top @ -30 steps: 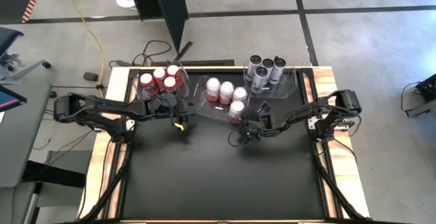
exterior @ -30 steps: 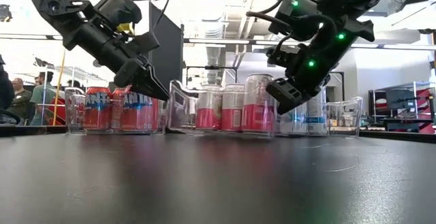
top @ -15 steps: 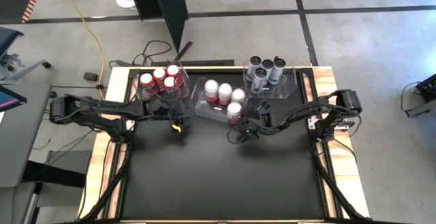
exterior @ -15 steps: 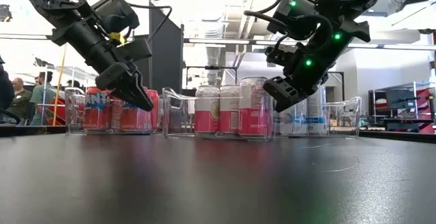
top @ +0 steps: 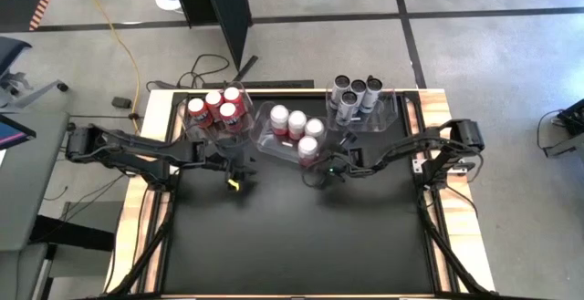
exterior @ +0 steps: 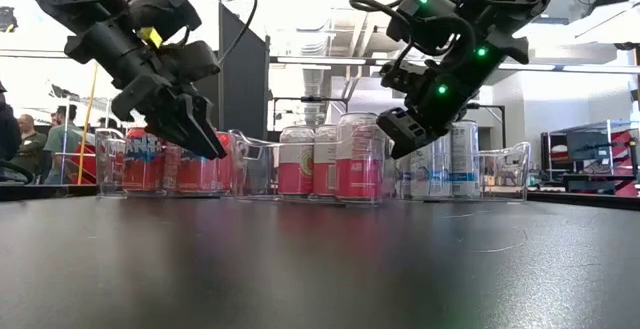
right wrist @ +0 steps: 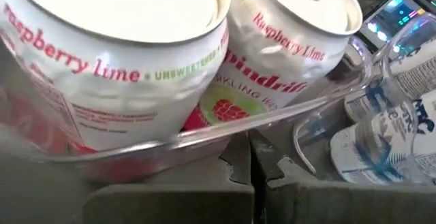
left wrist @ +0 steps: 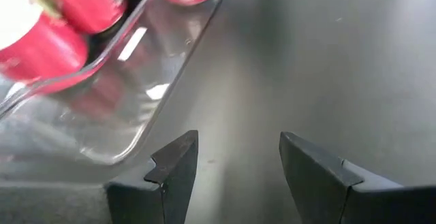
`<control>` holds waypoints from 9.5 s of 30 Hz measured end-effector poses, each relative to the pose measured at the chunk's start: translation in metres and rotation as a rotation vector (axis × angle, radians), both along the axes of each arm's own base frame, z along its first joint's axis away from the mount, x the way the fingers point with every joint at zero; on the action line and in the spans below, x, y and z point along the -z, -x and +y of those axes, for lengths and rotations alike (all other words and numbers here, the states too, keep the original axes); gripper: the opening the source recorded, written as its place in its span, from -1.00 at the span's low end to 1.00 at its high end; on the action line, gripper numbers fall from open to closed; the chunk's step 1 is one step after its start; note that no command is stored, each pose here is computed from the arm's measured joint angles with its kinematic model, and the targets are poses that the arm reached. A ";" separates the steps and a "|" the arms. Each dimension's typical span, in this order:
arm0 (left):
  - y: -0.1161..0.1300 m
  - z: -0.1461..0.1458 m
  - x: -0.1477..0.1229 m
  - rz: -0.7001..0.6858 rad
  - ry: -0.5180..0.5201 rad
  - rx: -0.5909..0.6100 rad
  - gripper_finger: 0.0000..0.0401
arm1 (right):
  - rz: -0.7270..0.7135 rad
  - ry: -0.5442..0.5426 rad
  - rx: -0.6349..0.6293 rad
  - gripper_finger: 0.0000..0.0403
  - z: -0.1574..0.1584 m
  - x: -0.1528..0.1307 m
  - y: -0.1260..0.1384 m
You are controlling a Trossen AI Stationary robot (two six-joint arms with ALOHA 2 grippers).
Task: Sort soda cans
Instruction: Move the bottom transparent bin between the top transparent bins
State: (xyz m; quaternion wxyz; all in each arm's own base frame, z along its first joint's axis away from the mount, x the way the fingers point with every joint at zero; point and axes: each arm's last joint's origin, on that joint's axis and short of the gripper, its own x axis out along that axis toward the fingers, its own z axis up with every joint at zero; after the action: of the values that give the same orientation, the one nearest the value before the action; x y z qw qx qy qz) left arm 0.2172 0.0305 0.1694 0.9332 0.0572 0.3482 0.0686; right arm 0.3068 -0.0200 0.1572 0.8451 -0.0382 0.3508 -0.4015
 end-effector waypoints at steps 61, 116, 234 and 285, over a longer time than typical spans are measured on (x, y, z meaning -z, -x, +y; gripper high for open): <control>-0.016 -0.003 -0.013 -0.212 -0.044 0.170 0.01 | -0.056 -0.192 -0.167 -1.00 -0.031 -0.003 -0.007; 0.054 -0.023 0.011 0.189 0.212 -0.398 -0.16 | -0.034 -0.124 -0.056 -1.00 -0.074 -0.004 0.002; -0.030 0.056 0.043 -0.369 -0.028 -0.491 -0.16 | -0.079 -0.004 -0.472 -1.00 -0.065 -0.022 -0.019; -0.053 0.024 0.036 -0.265 -0.214 -0.474 -0.16 | 0.075 0.084 -0.335 -1.00 -0.069 -0.017 -0.011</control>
State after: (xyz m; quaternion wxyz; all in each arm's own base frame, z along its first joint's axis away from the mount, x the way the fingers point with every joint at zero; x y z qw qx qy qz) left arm 0.2700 0.0542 0.1333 0.9171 0.0631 0.2178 0.3278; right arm 0.3182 -0.0895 0.1739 0.8842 -0.1466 0.3538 -0.2676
